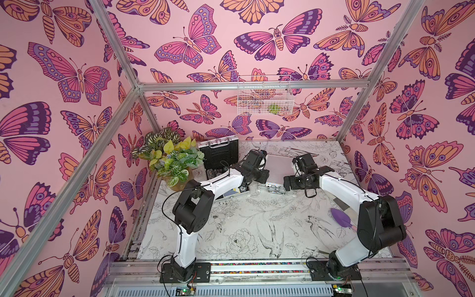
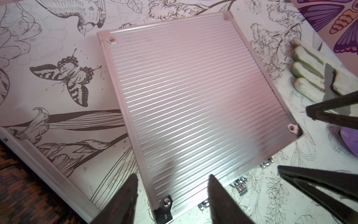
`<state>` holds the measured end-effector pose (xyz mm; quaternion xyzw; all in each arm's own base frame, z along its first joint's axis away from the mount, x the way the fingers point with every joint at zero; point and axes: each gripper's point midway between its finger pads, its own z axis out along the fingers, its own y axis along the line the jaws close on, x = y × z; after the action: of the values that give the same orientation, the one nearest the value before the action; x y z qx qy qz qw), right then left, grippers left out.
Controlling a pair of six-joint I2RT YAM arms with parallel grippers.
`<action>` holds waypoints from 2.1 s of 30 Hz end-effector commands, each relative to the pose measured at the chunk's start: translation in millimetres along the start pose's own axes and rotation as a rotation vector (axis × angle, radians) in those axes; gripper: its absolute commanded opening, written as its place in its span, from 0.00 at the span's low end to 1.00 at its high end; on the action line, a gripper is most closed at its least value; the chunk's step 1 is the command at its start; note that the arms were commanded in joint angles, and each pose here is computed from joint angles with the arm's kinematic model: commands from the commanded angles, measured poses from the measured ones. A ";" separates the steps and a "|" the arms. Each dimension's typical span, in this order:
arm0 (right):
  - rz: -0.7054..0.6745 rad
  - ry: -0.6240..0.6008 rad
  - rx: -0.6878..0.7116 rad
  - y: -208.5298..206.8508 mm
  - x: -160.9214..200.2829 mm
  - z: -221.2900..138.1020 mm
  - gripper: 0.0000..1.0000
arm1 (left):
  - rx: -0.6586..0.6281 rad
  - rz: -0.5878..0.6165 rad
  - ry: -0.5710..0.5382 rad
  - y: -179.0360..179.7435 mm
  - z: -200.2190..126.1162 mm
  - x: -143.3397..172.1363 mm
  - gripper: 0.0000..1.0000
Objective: Close the poker set cases
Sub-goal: Adjust the poker set case at the center of the board.
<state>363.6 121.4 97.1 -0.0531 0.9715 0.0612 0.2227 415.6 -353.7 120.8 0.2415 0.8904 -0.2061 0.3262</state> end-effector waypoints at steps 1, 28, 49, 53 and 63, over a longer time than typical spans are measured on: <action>0.021 -0.030 0.002 -1.8 -5.2 -5.9 1.00 | 0.029 0.001 0.019 -8.0 -5.0 -0.8 0.45; -0.027 -0.033 -0.073 21.8 -17.4 -3.6 0.96 | 0.009 -0.191 0.298 28.3 70.1 124.6 0.00; -0.004 0.202 -0.023 20.1 30.3 31.6 0.64 | 0.003 -0.276 0.348 45.0 73.6 163.5 0.00; -0.011 0.281 0.018 11.6 48.4 42.6 0.57 | 0.009 -0.285 0.347 43.8 72.3 164.9 0.00; -0.055 0.366 0.062 1.8 69.1 54.7 0.59 | 0.027 -0.328 0.363 41.3 65.8 185.4 0.00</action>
<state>374.9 147.2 78.6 -0.0766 0.9794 0.0578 0.1775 424.6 -369.3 79.4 0.1769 0.8597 -0.3410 0.3366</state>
